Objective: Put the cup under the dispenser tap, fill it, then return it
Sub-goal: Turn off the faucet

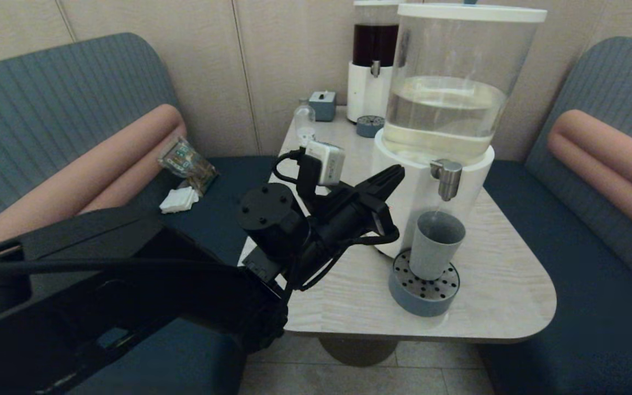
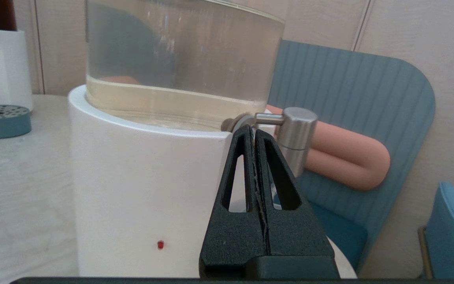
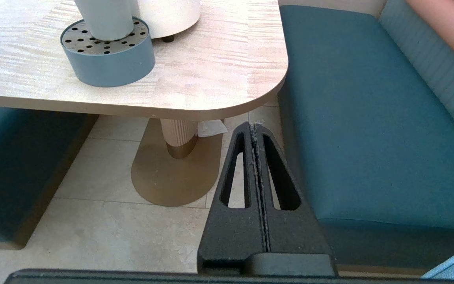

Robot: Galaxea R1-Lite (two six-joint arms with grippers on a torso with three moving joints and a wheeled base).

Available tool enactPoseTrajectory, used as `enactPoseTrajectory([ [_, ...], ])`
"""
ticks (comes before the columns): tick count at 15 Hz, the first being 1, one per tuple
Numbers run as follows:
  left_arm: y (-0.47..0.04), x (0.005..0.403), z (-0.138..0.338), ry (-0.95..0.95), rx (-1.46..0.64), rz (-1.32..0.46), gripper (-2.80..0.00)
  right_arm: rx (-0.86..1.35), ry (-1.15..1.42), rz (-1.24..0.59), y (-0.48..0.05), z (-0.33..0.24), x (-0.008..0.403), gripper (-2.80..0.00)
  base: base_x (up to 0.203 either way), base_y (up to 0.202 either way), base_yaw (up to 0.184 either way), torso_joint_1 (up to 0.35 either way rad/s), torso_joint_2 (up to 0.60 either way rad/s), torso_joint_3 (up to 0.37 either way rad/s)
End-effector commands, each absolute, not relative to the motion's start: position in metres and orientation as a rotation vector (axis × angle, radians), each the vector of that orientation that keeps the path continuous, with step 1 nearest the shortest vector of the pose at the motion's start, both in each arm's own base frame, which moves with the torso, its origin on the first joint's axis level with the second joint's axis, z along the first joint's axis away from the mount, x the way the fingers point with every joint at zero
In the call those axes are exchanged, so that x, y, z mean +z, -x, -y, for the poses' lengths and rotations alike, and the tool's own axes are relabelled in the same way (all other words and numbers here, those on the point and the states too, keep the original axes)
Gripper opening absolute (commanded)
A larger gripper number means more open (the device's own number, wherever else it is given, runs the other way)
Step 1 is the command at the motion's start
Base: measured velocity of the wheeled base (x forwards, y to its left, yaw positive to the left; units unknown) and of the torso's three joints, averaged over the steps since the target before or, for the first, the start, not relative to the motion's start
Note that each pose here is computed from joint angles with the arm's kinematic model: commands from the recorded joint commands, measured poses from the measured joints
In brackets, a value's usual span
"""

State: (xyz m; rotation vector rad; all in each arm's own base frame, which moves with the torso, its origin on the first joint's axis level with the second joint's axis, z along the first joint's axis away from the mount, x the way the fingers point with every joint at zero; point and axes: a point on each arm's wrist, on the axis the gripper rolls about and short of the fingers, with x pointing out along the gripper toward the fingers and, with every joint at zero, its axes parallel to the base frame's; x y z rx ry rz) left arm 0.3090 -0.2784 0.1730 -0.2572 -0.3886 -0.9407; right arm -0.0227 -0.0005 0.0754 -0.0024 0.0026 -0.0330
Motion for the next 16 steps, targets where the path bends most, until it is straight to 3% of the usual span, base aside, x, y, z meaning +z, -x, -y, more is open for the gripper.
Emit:
enactPoseTrajectory([
  [1,-0.315,0.158,0.288,0.248,-0.948,0.373,-2.8,-0.034,0.003,-0.006,0.022,0.0,0.075,-2.8,0.0,0.0,0.0,0.0,0.0,0.0],
  [10,-0.32,0.166,0.293,0.264,-0.955,0.42,-2.8,-0.033,0.003,-0.004,0.023,0.0,0.075,-2.8,0.0,0.0,0.0,0.0,0.0,0.0],
  [16,-0.319,0.183,0.292,0.211,-0.976,0.34,-2.8,-0.033,0.003,-0.006,0.022,0.0,0.075,-2.8,0.0,0.0,0.0,0.0,0.0,0.0],
])
